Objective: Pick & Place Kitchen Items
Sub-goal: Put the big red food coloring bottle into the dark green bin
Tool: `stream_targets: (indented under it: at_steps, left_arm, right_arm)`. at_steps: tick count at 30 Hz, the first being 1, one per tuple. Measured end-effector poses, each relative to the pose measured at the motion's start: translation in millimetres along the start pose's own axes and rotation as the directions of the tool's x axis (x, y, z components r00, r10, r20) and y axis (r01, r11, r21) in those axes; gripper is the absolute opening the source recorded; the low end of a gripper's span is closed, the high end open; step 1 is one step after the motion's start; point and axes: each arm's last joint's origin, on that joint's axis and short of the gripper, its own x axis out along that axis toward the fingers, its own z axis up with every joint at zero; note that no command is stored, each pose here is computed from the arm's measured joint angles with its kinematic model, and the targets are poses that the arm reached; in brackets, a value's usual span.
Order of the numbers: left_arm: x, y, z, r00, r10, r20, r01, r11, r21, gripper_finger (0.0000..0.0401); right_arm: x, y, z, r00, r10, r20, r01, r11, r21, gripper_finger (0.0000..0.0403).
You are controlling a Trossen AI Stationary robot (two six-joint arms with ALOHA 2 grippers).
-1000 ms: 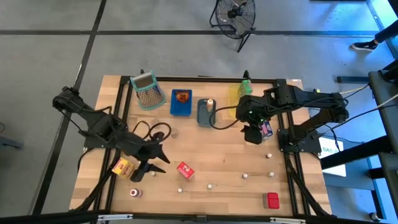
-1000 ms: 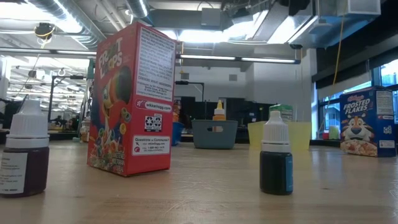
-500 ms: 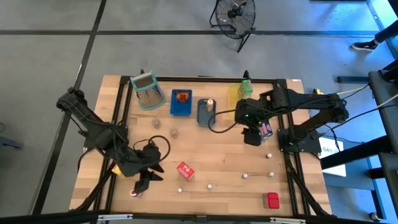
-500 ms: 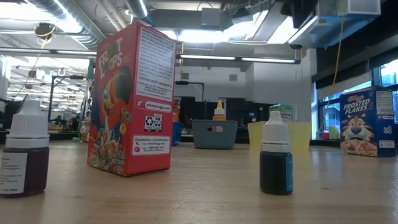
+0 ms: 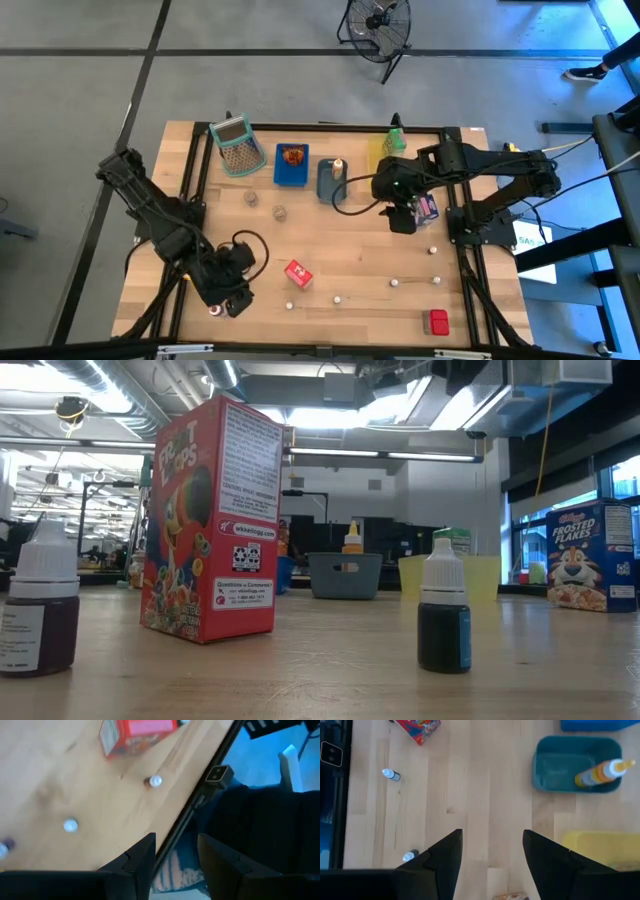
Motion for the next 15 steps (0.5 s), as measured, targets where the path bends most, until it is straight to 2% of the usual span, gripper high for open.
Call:
stream_targets:
  at_steps: [6,15]
  left_arm:
    - [7,-1,-14,0.999,0.038,-0.032,-0.042,0.992,-0.122,0.0143]
    - [3,-1,-27,0.996,0.038,0.081,-0.027,0.99,-0.137,0.0143]
  right_arm:
    - [0,0,2,1.0,0.001,0.025,0.0,0.999,-0.044,0.0211]
    - [0,0,5,0.998,0.003,0.055,0.001,0.997,-0.071,0.0211]
